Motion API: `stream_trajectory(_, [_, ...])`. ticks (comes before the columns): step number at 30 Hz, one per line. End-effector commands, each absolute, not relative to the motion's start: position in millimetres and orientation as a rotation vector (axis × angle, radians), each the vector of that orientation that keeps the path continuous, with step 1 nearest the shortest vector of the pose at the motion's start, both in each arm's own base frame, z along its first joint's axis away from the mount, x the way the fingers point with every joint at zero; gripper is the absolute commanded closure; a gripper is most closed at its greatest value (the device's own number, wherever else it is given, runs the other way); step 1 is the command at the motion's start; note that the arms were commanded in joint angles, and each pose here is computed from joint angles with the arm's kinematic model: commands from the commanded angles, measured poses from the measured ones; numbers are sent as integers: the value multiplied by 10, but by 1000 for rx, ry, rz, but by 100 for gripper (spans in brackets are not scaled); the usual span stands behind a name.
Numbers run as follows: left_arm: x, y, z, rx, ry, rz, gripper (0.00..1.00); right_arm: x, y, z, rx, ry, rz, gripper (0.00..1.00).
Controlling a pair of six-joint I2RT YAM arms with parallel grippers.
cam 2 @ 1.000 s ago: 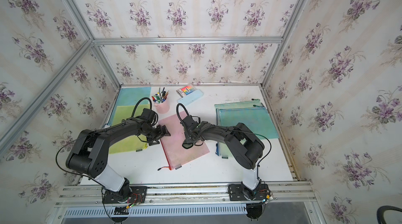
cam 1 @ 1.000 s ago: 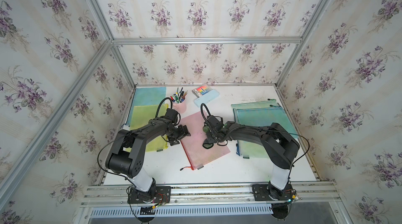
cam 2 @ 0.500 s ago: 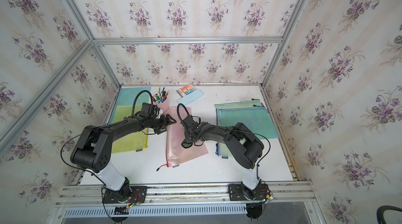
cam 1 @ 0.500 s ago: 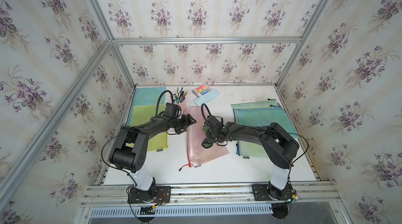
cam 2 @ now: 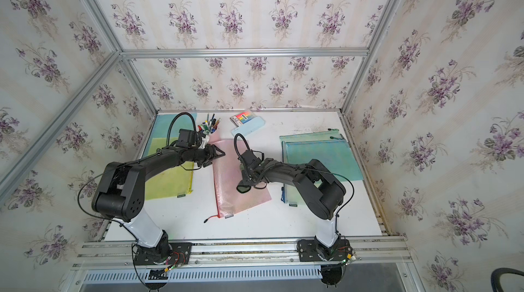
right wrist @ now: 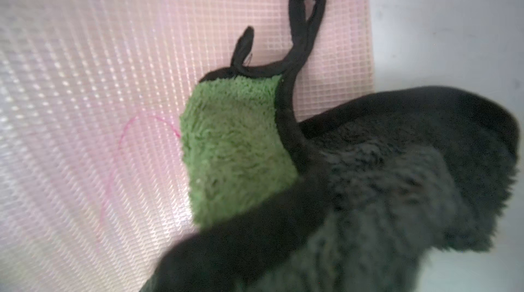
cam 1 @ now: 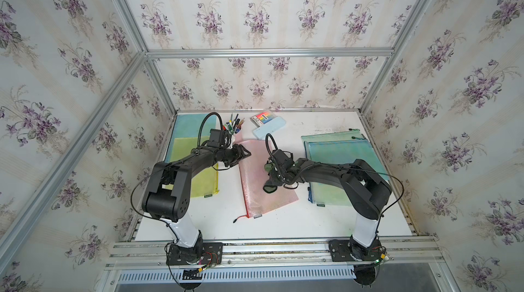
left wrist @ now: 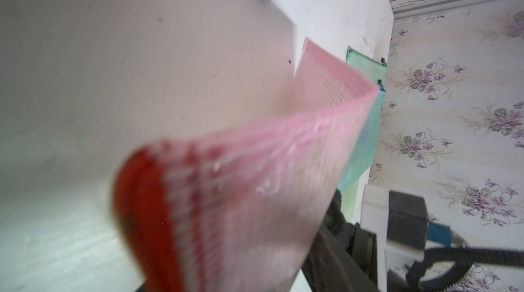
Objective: Wipe the document bag
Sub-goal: Wipe the dirt from the document bag.
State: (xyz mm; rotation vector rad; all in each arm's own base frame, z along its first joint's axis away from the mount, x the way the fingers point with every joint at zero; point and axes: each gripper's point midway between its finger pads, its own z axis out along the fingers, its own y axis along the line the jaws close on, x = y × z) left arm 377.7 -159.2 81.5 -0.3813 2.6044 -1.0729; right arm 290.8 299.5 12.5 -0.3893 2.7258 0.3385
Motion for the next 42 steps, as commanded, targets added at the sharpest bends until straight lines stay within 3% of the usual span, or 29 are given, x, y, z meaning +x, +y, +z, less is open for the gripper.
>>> stream_trajectory(1, [3482, -1521, 695, -375, 2678, -1013, 43, 2824, 2860, 28, -348, 2804, 300, 78])
stream_trajectory(7, [3376, -1490, 578, -398, 2686, -1002, 70, 2936, 2897, 138, -364, 2782, 261, 78])
stream_trajectory(12, [3460, -1499, 507, -371, 2729, -963, 91, 3009, 3166, 599, -523, 2638, 141, 78])
stream_trajectory(16, [3468, -1538, 407, -337, 2776, -951, 100, 2846, 3639, 564, -607, 2651, 347, 78])
stream_trajectory(20, [3450, -1574, 279, -313, 2821, -942, 100, 2883, 3681, 223, -533, 2716, 347, 79])
stream_trajectory(27, [3429, -1560, 170, -274, 2836, -922, 100, 3378, 3003, 41, -186, 2737, 239, 80])
stream_trajectory(30, [3440, -1594, 148, -271, 2824, -947, 100, 3218, 3488, 99, -306, 2720, 376, 80])
stream_trajectory(32, [3459, -1627, 148, -257, 2818, -957, 100, 3100, 3717, 53, -460, 2724, 331, 80])
stream_trajectory(38, [3466, -1723, 194, -187, 2811, -978, 100, 3547, 3033, 231, -211, 2679, 278, 80])
stream_trajectory(42, [3458, -1749, 208, -156, 2802, -991, 100, 3266, 3544, 224, -383, 2695, 398, 79])
